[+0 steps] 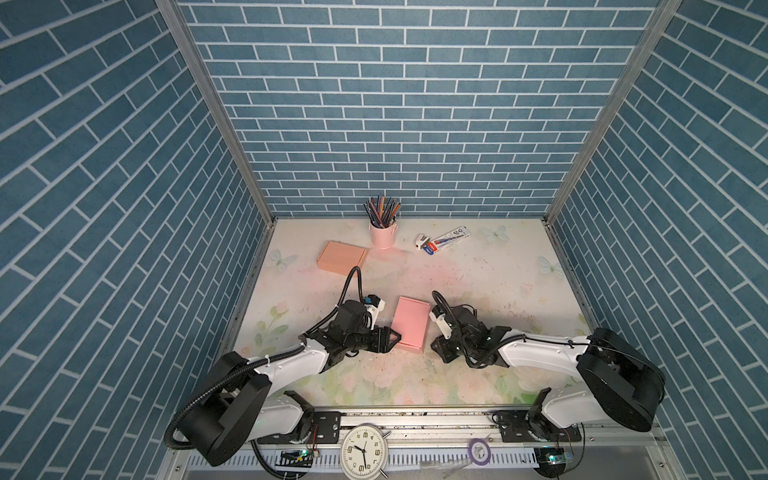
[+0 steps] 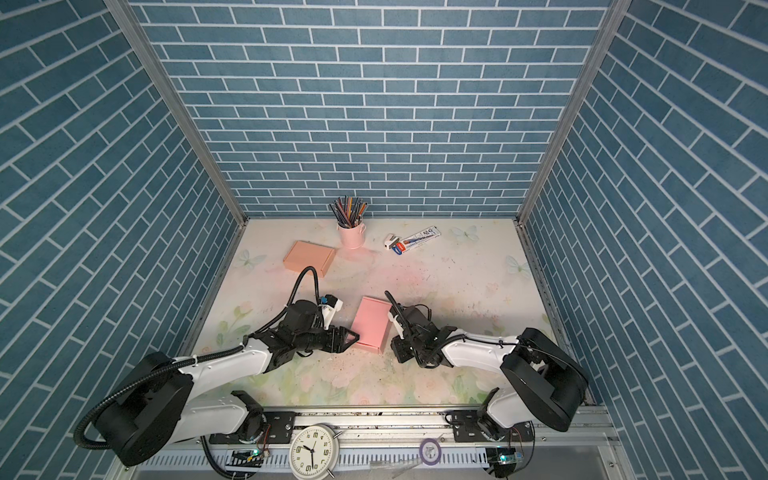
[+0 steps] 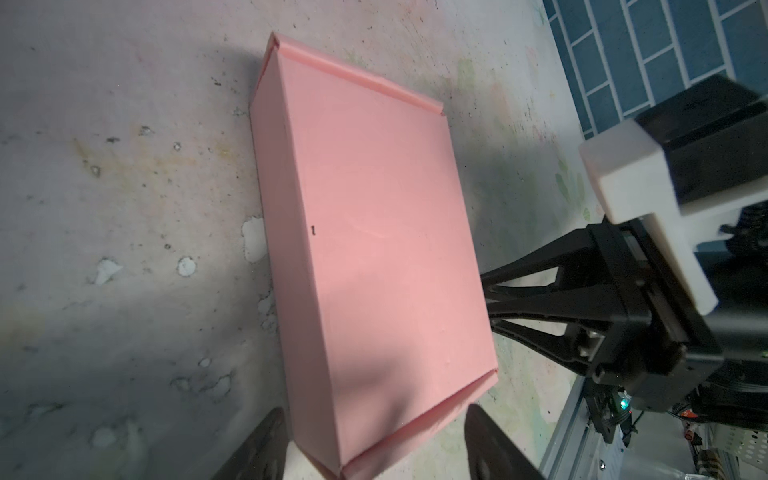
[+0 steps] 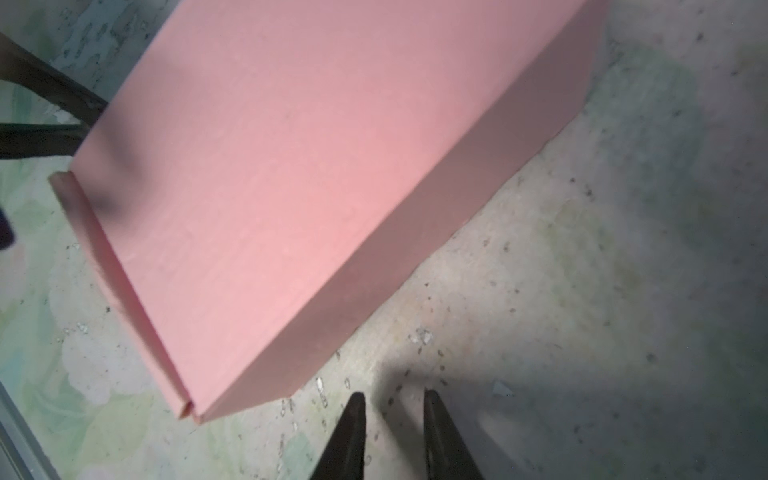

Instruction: Fold the paper box

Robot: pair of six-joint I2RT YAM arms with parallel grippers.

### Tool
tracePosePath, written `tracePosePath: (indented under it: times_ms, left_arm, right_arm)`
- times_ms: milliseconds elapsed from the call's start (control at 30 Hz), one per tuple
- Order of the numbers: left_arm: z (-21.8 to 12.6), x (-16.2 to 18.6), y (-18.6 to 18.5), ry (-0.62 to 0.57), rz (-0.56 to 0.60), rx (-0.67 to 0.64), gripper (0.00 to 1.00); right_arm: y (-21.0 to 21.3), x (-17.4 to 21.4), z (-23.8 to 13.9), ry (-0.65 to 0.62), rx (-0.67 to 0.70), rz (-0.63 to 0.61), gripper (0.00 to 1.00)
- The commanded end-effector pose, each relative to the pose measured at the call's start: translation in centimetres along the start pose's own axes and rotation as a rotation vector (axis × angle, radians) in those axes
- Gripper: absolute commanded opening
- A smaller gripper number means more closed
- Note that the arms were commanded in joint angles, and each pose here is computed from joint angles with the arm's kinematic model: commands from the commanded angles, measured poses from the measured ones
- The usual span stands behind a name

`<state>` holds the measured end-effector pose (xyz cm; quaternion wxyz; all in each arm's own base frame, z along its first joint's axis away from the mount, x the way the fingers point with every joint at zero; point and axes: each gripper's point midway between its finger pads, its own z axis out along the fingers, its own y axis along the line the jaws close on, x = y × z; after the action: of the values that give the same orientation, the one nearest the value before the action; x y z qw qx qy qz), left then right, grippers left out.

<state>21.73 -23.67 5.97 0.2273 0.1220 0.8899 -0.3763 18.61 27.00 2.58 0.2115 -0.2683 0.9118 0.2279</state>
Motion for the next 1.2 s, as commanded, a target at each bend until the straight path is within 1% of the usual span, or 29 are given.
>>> tracePosePath:
  times_ms: [0,300,733,1000,1167]
  left_arm:
    - [-0.1,0.2,-0.4,-0.003,0.006,0.024,0.68]
    - [0.5,0.5,-1.2,0.005,0.022,0.051,0.68]
    - [1.4,1.5,-2.3,0.025,0.024,0.083,0.65]
    - [1.6,1.8,-3.4,0.028,0.029,0.102,0.64]
    - [1.4,2.1,-3.5,0.023,0.023,0.101,0.63]
  right_arm:
    - [0.6,0.1,0.0,-0.006,-0.022,0.032,0.27]
    - [1.0,-0.1,0.7,-0.004,-0.041,0.036,0.26]
    - [1.8,-0.8,1.1,-0.015,-0.068,0.03,0.26]
    - [3.6,-1.8,1.0,-0.045,-0.126,0.024,0.26]
    - [4.4,-1.8,1.2,-0.042,-0.146,0.012,0.25]
